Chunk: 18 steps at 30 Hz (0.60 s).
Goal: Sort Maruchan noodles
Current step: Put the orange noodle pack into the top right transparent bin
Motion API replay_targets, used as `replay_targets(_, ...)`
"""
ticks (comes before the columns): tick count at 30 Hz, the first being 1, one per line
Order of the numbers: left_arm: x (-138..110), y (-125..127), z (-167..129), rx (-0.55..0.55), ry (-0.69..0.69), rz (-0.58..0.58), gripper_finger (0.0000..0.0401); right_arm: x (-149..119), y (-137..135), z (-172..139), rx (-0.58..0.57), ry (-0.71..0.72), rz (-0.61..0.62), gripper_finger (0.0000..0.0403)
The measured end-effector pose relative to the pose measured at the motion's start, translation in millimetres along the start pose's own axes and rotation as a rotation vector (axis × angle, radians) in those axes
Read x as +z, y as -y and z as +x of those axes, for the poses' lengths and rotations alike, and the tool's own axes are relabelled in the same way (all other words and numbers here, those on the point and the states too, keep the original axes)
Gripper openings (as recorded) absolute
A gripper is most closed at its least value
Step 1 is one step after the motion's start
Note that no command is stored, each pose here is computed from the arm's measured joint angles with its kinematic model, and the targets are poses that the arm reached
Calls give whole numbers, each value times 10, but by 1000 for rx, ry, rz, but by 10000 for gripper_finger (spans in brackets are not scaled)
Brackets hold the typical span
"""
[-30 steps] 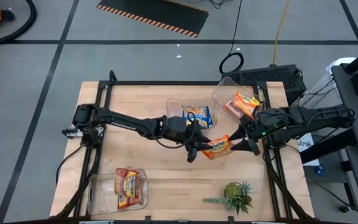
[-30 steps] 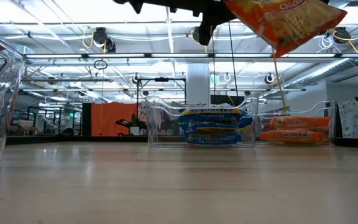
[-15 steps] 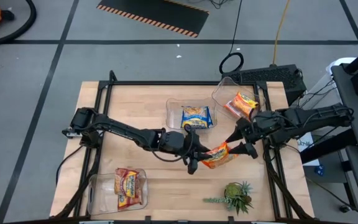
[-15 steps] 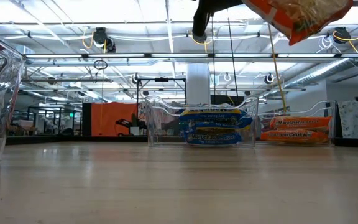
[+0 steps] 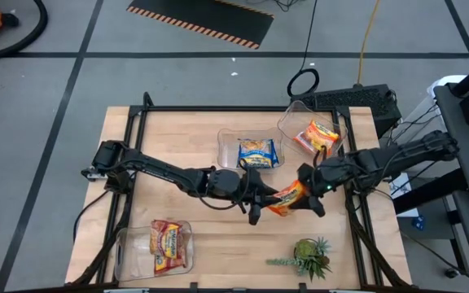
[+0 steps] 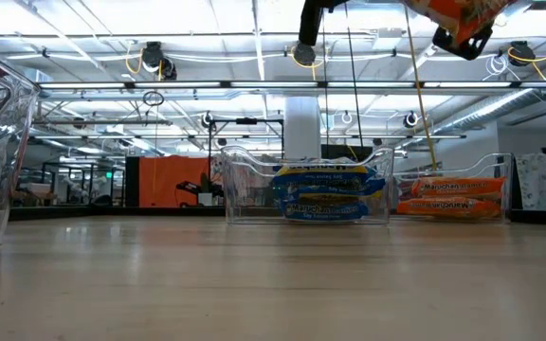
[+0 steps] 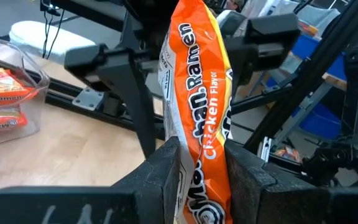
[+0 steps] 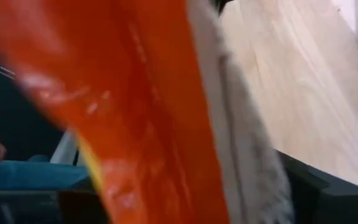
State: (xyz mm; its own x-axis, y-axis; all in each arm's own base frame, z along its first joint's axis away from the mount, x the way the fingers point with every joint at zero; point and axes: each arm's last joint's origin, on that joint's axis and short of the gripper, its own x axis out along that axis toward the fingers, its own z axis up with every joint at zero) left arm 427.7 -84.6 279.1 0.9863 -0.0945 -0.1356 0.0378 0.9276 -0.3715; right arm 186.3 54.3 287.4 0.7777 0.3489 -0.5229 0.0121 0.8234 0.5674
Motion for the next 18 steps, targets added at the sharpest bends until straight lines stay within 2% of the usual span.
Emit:
replay_targets(7,3,12,-1,-11,3,-9,106,20,-71,46,53,24,54,156)
replay_targets(10,6,4,0,-4,6,-11,106,18,-77,46,53,26,54,133)
replay_targets(15,7,-1,-1,23,17,-25,109,18,-75,46,48,30,59,131)
replay_targets(18,12,5,-2,39,31,-26,128,21,-74,46,46,33,74,139)
